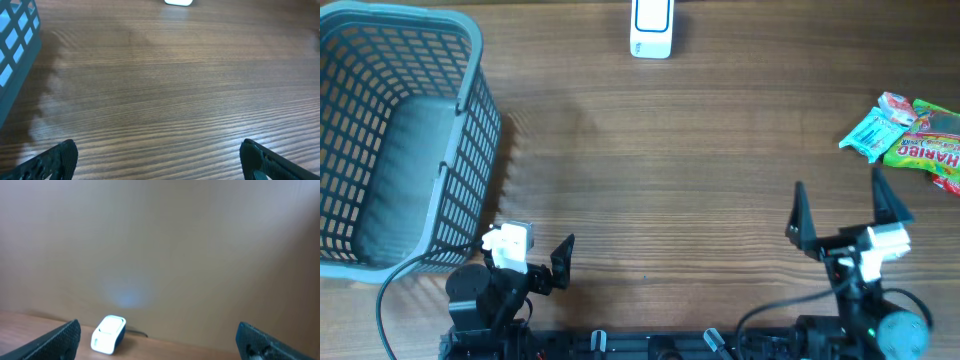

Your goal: Scan the item barcode

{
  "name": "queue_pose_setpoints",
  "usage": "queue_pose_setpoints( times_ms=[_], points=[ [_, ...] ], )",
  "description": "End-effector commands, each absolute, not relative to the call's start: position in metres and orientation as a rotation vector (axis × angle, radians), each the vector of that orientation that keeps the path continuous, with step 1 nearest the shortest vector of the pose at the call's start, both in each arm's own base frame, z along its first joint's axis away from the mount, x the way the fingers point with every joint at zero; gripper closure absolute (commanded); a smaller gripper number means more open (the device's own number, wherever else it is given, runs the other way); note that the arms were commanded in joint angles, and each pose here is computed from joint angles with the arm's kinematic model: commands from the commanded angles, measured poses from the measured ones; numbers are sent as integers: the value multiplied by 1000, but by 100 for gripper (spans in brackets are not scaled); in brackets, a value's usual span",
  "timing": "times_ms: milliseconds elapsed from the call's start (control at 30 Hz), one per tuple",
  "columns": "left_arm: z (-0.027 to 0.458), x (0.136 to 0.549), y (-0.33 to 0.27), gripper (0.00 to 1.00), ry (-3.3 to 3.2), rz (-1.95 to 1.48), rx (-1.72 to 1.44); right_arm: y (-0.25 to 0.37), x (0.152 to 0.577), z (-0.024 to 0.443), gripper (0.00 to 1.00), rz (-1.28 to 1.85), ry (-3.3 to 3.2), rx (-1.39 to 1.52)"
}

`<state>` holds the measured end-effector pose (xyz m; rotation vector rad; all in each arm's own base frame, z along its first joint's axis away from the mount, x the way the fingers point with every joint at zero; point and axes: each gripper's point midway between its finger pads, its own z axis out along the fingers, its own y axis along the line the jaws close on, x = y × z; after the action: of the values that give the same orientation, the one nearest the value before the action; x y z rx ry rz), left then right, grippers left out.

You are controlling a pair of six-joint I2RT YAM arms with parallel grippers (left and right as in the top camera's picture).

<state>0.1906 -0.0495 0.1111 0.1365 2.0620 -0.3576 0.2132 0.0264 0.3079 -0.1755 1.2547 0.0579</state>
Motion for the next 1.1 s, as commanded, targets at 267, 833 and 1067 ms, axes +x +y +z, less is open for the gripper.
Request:
queue_pose_setpoints(
  times_ms=[267, 833, 1067],
  points=[
    [114, 190, -53, 0, 2047, -364, 168, 4, 246, 194, 0, 55, 1494, 18],
    [114, 190, -53, 0, 2047, -364, 168, 9, 247, 176, 0, 75, 1568, 8],
    [123, 195, -54, 0, 2003, -370, 171, 8, 247, 176, 0, 75, 1568, 8]
  ],
)
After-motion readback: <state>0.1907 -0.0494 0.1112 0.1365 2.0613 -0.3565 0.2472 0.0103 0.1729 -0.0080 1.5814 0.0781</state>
